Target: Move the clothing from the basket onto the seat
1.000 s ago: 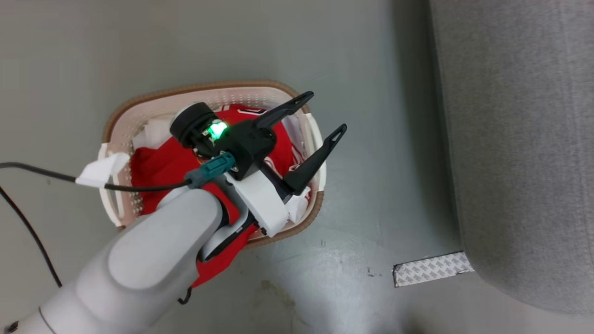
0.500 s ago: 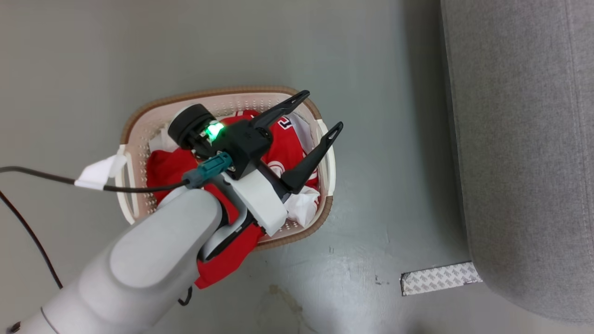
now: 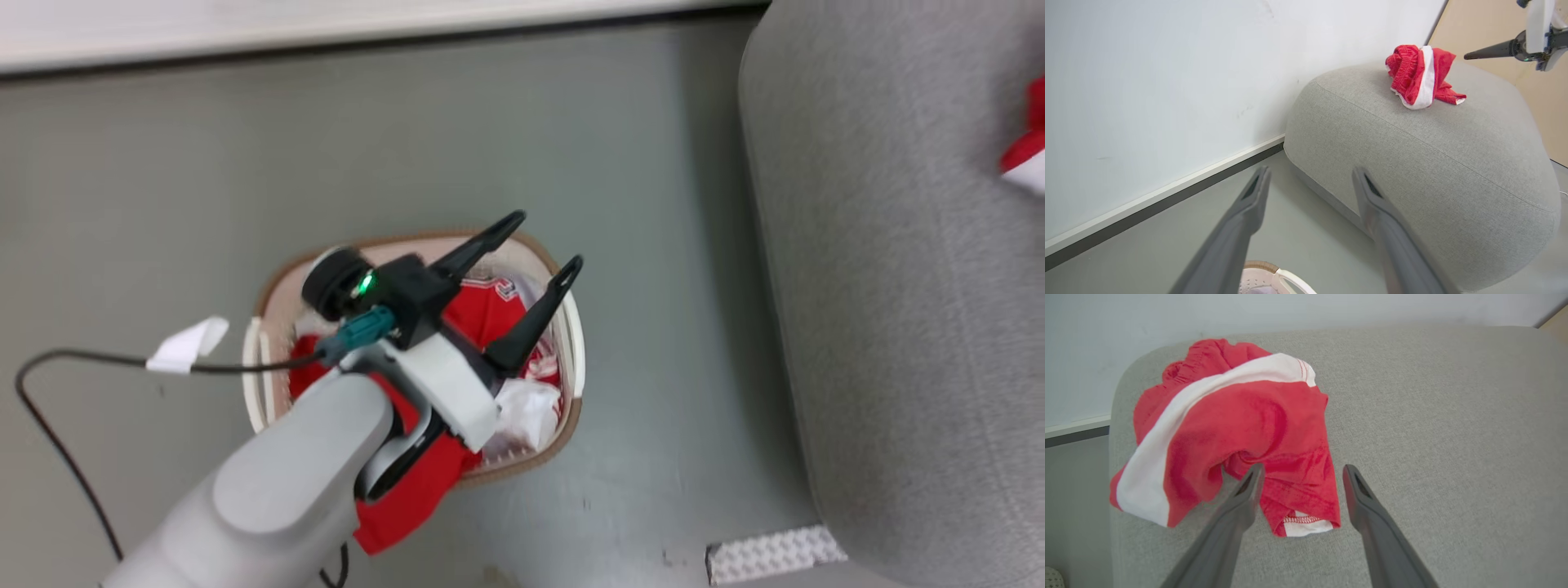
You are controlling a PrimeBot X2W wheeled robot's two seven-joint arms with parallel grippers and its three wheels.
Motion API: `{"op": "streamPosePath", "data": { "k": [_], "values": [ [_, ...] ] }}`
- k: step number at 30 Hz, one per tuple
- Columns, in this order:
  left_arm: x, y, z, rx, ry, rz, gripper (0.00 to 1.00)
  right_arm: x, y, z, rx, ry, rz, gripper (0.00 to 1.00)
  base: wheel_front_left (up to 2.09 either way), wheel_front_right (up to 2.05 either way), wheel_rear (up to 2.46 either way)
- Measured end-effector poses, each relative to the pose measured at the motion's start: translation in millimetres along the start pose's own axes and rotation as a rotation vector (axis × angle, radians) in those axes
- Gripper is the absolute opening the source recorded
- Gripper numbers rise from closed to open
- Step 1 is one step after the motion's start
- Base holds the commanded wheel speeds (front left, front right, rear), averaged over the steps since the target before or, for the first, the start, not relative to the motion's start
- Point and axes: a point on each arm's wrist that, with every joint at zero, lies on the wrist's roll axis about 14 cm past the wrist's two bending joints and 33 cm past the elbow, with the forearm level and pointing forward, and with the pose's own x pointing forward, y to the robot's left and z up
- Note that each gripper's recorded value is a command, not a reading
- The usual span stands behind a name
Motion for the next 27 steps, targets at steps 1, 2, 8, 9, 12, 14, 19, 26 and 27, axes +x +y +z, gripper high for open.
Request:
{"op": "streamPosePath", "data": {
  "k": [1,2,8,9,12,14,19,26,27],
  "values": [
    [-3,-1,4,-0.003,-0.002,0.01,1.0,-6,-2,-2,0.001,0.014,0.003,1.0,0.0,0.0,0.0],
    [-7,-2,8,-0.002,-0.006,0.021,1.0,-13,-3,-4,-0.001,0.028,0.007,1.0,0.0,0.0,0.0],
    [-28,-12,40,0.018,-0.044,0.076,1.0,-56,-9,23,-0.039,-0.043,0.047,1.0,0.0,0.0,0.0],
    [-32,-14,45,0.021,-0.051,0.086,1.0,-65,-9,34,-0.049,-0.083,0.056,1.0,0.0,0.0,0.0],
    [-45,-18,64,0.029,-0.08,0.122,1.0,-91,-2,67,-0.065,-0.228,0.1,1.0,0.0,0.0,0.0],
    [-55,-20,76,0.037,-0.104,0.151,1.0,-110,14,88,-0.04,-0.338,0.165,1.0,0.0,0.0,0.0],
    [-86,-15,111,0.065,-0.181,0.257,1.0,-161,51,124,0.024,-0.58,0.317,1.0,0.0,0.0,0.0],
    [-145,6,135,0.1,-0.243,0.447,1.0,-206,101,122,0.11,-0.747,0.488,1.0,0.0,0.0,0.0],
    [-155,10,138,0.109,-0.252,0.479,1.0,-210,108,119,0.117,-0.76,0.508,1.0,0.0,0.0,0.0]
  ]
}}
